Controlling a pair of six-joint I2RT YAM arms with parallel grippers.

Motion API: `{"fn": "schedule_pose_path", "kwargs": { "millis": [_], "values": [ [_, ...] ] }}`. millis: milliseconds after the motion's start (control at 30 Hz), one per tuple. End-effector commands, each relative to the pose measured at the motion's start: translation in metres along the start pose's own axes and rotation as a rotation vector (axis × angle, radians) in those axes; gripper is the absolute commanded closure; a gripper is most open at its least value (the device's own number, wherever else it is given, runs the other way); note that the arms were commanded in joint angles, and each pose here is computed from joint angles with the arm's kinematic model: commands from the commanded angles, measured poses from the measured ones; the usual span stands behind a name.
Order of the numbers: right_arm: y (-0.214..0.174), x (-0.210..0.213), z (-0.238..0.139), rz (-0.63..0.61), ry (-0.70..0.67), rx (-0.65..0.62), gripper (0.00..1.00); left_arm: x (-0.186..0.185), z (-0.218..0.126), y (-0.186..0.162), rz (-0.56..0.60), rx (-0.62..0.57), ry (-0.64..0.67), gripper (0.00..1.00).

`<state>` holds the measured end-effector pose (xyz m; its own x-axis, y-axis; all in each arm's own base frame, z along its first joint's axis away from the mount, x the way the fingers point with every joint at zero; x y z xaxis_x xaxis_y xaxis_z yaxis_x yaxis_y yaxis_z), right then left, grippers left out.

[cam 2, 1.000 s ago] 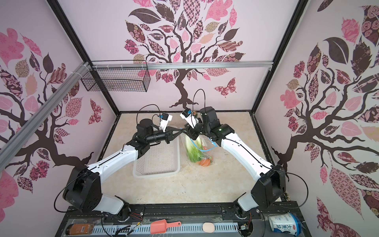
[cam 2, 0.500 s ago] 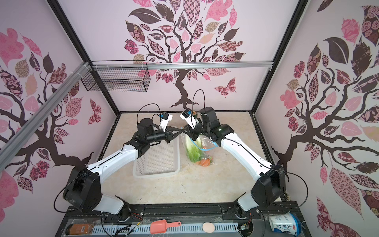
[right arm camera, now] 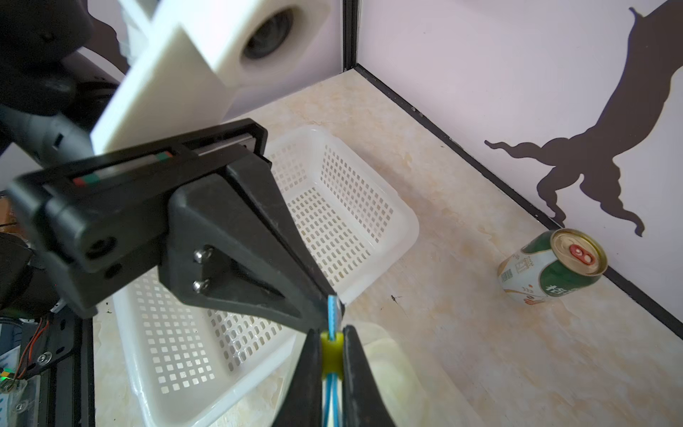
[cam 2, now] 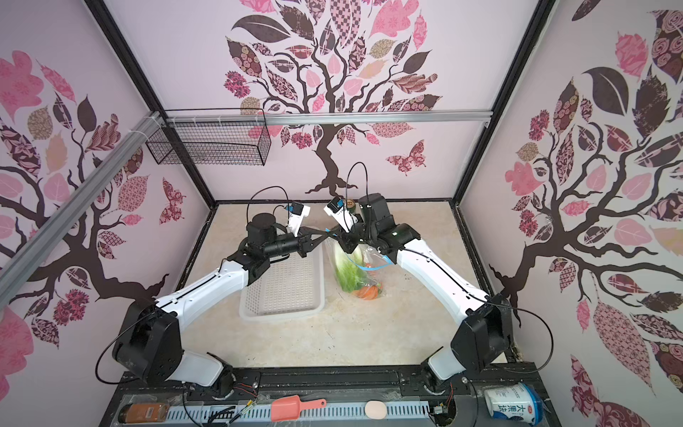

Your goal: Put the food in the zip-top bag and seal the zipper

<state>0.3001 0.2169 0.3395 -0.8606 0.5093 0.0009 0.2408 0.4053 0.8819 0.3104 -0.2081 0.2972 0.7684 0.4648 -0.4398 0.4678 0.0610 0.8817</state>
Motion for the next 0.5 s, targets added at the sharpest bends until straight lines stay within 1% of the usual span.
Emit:
{"fn": "schedule_pose_path", "kwargs": {
  "millis": [0, 300, 467],
  "values": [
    [0.002, 0.008, -0.015, 0.004, -0.016, -0.015, 0.99, -0.009, -0.008, 0.027, 0.039, -0.095, 0.035, 1.00],
    [-0.014, 0.011, -0.025, 0.010, -0.087, 0.013, 0.98, -0.012, -0.012, 0.030, 0.031, -0.111, 0.035, 1.00],
    [-0.010, 0.012, -0.030, 0.007, -0.090, 0.006, 0.99, -0.012, -0.011, 0.030, 0.026, -0.114, 0.033, 1.00]
  ]
}}
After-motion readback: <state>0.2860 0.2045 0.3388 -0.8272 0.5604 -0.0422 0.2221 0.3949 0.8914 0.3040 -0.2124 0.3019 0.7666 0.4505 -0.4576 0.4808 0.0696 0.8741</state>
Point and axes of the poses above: each gripper's point midway between its finger pads, its own z axis out along the fingers, its own x axis along the line the jaws close on, y = z × x, the point moved 10 cm from there along -z, back along the fingers, and after that the axes turned 1 degree about -z, right-handed, at the moved point
